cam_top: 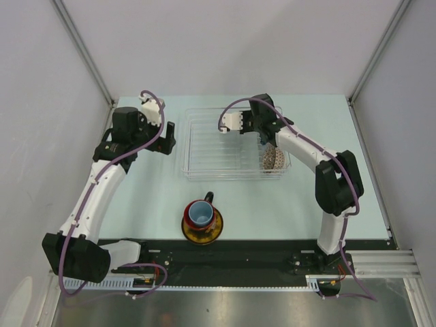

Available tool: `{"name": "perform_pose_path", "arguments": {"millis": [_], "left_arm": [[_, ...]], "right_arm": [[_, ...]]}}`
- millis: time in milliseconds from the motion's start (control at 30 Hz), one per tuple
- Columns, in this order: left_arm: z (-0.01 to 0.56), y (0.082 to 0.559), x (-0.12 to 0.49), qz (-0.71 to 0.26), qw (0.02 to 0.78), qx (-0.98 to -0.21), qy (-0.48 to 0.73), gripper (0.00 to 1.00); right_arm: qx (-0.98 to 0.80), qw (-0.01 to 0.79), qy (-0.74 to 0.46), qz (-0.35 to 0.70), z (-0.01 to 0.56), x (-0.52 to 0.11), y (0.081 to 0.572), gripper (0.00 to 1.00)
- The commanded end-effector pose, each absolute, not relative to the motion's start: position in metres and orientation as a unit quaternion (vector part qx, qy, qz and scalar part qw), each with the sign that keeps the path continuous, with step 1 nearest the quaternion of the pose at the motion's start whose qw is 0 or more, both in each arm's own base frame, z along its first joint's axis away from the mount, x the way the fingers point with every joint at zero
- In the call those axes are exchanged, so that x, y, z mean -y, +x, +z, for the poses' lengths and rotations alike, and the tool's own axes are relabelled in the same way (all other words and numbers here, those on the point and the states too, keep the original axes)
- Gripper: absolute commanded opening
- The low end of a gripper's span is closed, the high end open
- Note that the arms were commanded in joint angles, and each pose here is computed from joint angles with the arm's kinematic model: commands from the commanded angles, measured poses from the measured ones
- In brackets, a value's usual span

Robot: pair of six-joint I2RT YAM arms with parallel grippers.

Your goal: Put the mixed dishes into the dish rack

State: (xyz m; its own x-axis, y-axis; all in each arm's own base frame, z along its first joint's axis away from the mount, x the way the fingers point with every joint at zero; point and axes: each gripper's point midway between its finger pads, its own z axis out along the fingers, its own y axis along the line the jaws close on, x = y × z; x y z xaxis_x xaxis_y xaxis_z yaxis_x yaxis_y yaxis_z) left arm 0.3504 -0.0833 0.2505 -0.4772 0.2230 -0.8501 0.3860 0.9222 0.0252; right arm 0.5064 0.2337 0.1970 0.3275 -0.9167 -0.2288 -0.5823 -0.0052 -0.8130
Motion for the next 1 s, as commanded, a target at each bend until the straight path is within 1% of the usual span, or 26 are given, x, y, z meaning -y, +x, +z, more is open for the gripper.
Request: {"name": "perform_pose_path", "arguments": {"millis": [0, 100, 200, 333, 600, 767, 967], "left_arm": [[0.253, 0.356, 0.084, -0.094, 0.489, -0.850, 0.171, 1.00], [0.252, 0.356, 0.083, -0.093, 0.488, -0.851, 0.171, 1.00], [0.251, 0.356, 0.083, -0.093, 0.488, -0.851, 0.172, 1.00], [0.247, 0.355, 0.084, -0.095, 0.485, -0.852, 0.172, 1.00], [0.247, 0.353, 0.085, -0.100, 0.486, -0.851, 0.170, 1.00], [0.246, 0.353, 0.082, -0.098, 0.485, -0.852, 0.169, 1.00], [0.244, 0.353, 0.082, -0.098, 0.482, -0.854, 0.170, 1.00]], "right_arm": [[-0.484, 0.566, -0.623, -0.240, 0.296, -0.245, 0.539, 0.00], [-0.481, 0.558, -0.631, -0.244, 0.287, -0.247, 0.543, 0.00], [-0.478, 0.572, -0.621, -0.243, 0.291, -0.250, 0.548, 0.00], [-0.460, 0.573, -0.636, -0.234, 0.291, -0.265, 0.539, 0.00], [-0.419, 0.574, -0.651, -0.268, 0.305, -0.274, 0.546, 0.00], [-0.411, 0.563, -0.657, -0.287, 0.303, -0.268, 0.556, 0.00], [-0.394, 0.555, -0.657, -0.323, 0.310, -0.246, 0.567, 0.00]]}}
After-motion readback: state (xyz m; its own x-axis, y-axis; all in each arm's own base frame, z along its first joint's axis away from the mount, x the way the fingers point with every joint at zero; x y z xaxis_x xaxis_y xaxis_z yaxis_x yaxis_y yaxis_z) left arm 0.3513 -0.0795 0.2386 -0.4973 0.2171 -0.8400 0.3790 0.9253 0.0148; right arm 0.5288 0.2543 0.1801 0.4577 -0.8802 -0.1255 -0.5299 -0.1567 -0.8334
